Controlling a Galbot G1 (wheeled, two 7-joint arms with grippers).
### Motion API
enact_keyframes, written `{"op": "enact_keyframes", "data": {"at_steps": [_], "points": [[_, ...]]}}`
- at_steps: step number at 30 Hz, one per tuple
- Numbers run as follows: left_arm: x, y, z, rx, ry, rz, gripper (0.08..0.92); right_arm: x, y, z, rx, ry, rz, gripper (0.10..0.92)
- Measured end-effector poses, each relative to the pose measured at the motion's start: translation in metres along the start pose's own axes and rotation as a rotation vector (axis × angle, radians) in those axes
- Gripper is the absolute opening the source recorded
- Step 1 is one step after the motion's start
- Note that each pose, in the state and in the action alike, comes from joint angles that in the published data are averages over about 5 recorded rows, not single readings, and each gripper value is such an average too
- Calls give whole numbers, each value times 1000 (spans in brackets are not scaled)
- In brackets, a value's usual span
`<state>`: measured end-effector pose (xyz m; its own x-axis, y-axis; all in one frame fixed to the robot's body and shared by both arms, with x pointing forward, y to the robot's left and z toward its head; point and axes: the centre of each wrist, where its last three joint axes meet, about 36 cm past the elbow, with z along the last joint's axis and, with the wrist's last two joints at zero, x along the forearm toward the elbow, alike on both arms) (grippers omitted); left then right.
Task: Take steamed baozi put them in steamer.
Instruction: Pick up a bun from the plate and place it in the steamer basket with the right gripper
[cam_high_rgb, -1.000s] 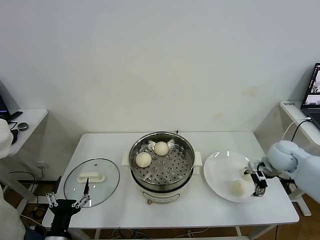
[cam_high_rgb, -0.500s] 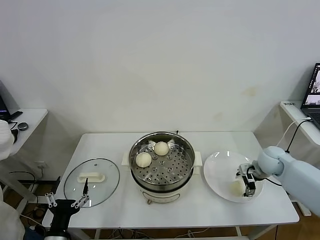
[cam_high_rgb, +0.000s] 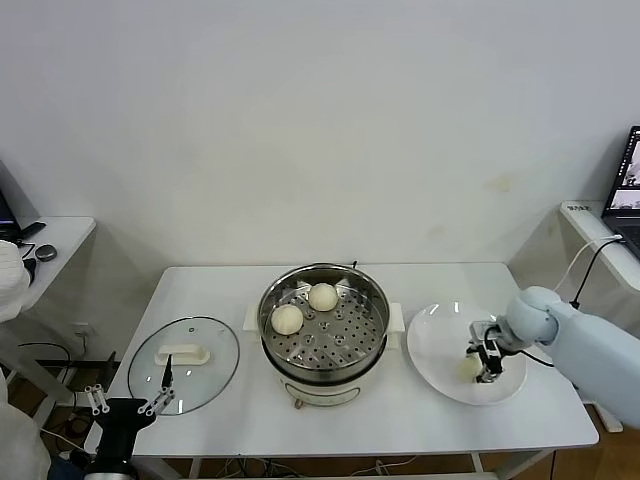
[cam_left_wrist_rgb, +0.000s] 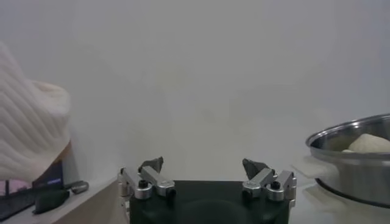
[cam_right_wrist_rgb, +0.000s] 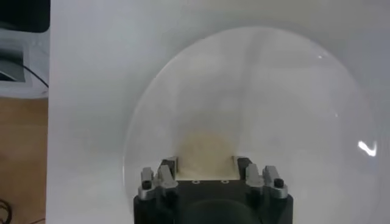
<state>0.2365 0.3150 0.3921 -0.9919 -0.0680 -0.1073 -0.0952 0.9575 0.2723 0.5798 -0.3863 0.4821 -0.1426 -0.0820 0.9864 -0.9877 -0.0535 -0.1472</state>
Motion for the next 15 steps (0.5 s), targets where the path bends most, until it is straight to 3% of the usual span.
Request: {"op": "enact_keyframes", "data": {"at_steps": [9,15], "points": [[-7,-2,-8,9,-23,9,823,82,-42,-13,36,-58,71,481],[-10,-2,-10,10,-35,11,823,150,-78,-63,161,-149,150,485]]}}
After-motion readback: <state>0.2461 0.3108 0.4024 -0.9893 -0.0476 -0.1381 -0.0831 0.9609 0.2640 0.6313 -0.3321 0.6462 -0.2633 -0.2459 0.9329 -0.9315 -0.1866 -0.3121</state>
